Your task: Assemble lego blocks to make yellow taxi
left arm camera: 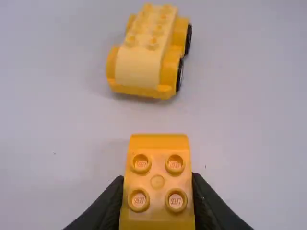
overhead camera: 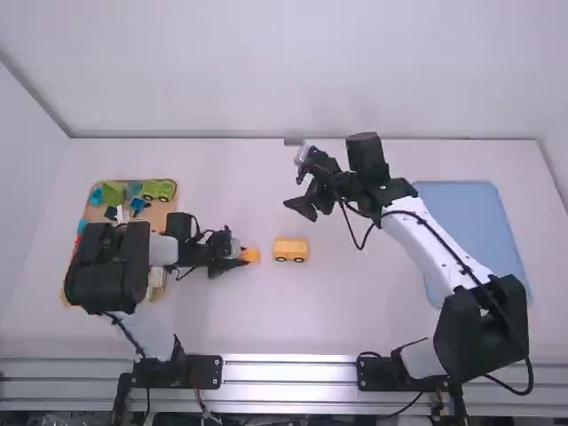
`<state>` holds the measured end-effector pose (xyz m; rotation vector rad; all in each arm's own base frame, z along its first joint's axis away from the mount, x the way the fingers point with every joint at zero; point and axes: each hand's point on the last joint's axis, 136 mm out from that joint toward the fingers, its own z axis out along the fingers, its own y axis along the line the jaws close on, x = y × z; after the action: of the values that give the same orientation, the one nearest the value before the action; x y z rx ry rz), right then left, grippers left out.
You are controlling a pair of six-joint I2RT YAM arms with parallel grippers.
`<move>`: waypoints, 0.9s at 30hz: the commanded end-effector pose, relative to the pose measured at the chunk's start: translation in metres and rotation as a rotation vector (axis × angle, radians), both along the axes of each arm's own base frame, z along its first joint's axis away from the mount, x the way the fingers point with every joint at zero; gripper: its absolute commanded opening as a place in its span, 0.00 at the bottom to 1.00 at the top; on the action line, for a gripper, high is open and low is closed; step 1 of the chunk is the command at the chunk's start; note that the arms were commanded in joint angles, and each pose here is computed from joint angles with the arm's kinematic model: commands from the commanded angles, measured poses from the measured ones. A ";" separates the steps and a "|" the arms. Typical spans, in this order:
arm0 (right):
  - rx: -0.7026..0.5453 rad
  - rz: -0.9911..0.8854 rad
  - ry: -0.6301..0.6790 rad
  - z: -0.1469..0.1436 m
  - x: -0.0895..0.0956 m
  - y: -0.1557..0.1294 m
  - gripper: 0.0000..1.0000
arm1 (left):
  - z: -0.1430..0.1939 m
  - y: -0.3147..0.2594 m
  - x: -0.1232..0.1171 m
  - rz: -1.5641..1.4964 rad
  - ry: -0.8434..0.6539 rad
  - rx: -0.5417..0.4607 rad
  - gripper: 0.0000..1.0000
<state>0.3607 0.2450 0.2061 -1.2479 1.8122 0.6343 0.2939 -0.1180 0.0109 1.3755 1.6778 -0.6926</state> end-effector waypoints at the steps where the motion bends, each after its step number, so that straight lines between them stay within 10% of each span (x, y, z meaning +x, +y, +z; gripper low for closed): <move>1: -0.084 -0.118 -0.045 0.006 0.018 -0.024 0.98 | 0.037 -0.006 0.012 -0.012 -0.057 -0.049 0.17; 9: -0.028 0.320 -0.014 -0.036 -0.059 -0.036 0.98 | 0.067 -0.035 0.009 -0.108 -0.108 -0.036 0.15; 27: 0.155 0.270 -0.028 -0.164 -0.072 -0.018 0.98 | 0.075 -0.073 0.014 -0.136 -0.104 -0.016 0.17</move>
<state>0.2958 0.2246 0.0515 -1.3994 1.5327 0.8302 0.3060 -0.1868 0.0762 1.5221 1.5041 -0.6786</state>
